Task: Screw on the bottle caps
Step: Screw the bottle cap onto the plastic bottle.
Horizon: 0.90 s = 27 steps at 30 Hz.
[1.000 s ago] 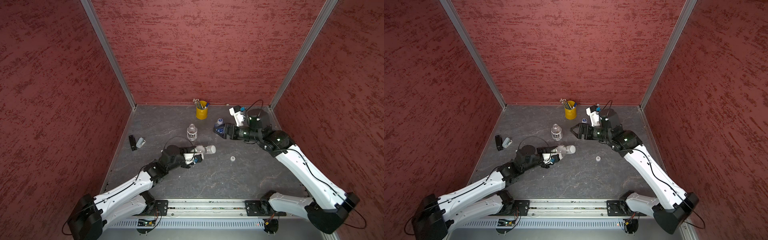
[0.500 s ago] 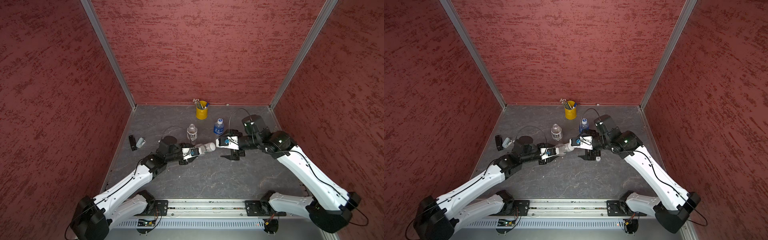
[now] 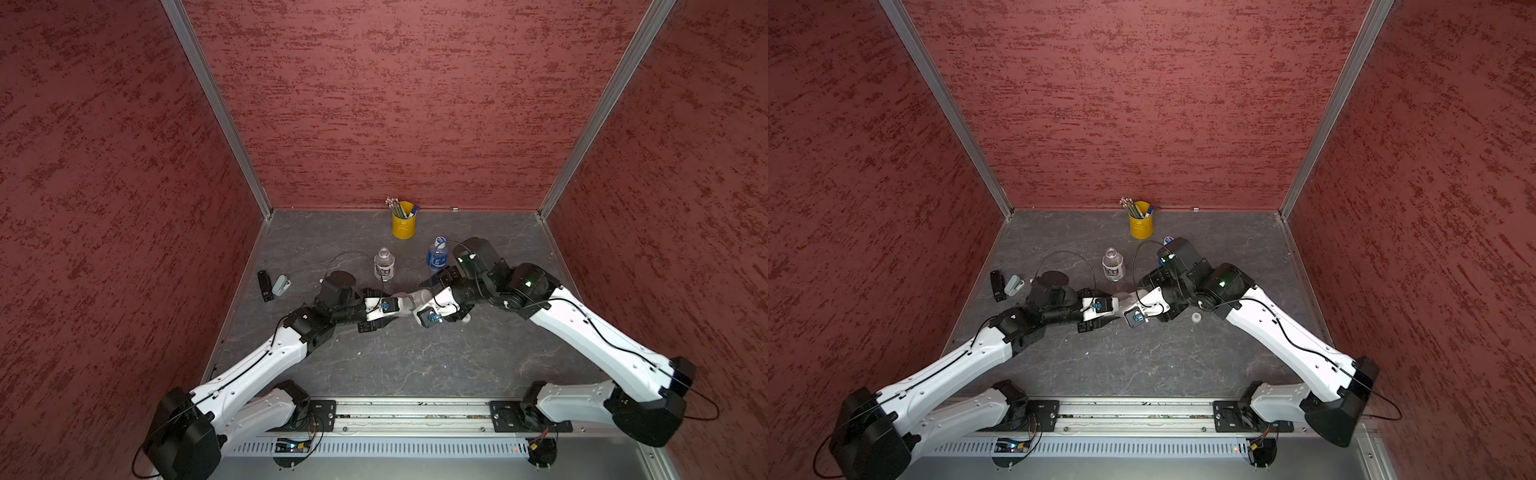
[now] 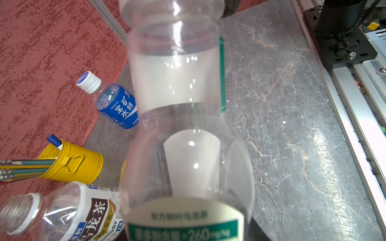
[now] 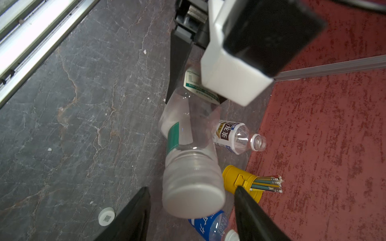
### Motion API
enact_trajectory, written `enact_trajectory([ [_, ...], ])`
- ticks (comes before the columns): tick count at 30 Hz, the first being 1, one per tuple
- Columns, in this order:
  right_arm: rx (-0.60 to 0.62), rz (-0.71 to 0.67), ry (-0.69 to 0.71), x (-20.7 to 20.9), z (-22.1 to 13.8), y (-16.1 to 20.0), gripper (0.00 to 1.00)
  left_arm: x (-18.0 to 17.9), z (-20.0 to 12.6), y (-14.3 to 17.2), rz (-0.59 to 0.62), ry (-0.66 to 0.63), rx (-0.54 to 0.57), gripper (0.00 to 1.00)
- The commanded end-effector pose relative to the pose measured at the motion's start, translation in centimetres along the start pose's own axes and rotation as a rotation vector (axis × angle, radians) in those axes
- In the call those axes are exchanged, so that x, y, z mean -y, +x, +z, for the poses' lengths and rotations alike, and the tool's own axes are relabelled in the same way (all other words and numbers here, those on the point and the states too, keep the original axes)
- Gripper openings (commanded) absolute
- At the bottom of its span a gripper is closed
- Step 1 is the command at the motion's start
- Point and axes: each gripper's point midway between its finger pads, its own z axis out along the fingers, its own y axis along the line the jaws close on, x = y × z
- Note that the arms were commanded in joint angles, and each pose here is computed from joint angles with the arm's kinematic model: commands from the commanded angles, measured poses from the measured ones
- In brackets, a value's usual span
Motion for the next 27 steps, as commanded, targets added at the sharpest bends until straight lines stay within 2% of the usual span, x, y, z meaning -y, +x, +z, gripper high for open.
enact_trajectory([
  [1, -0.014, -0.049, -0.007, 0.3, -0.2, -0.2, 0.59, -0.6, -0.3, -1.1, 0.001, -0.007, 0.031, 0.37],
  [4, -0.016, -0.044, -0.031, 0.0, 0.1, -0.2, 0.49, -0.6, -0.3, -1.2, 0.003, -0.008, 0.033, 0.37],
  [10, -0.039, 0.006, -0.105, -1.0, 0.3, 0.1, 0.36, -0.8, -0.3, -1.1, 0.005, -0.016, 0.032, 0.37],
  [14, -0.063, 0.183, -0.182, -1.8, 0.8, 0.3, 0.30, -1.8, -0.5, -1.7, 0.039, -0.088, 0.043, 0.36],
  [18, -0.101, 0.566, -0.260, -2.6, 2.5, 0.2, 0.28, -3.3, -1.0, -2.7, 0.135, -0.260, 0.073, 0.35],
  [21, -0.114, 0.903, -0.283, -2.3, 3.9, -0.1, 0.29, -3.7, -1.3, -3.2, 0.187, -0.332, 0.077, 0.35],
  [24, -0.087, 1.247, -0.328, -1.2, 4.7, -0.9, 0.29, -3.6, -1.1, -3.2, 0.244, -0.373, 0.056, 0.35],
  [27, -0.004, 1.532, -0.397, 0.7, 4.4, -2.0, 0.29, -3.5, -1.0, -3.1, 0.299, -0.427, 0.042, 0.35],
])
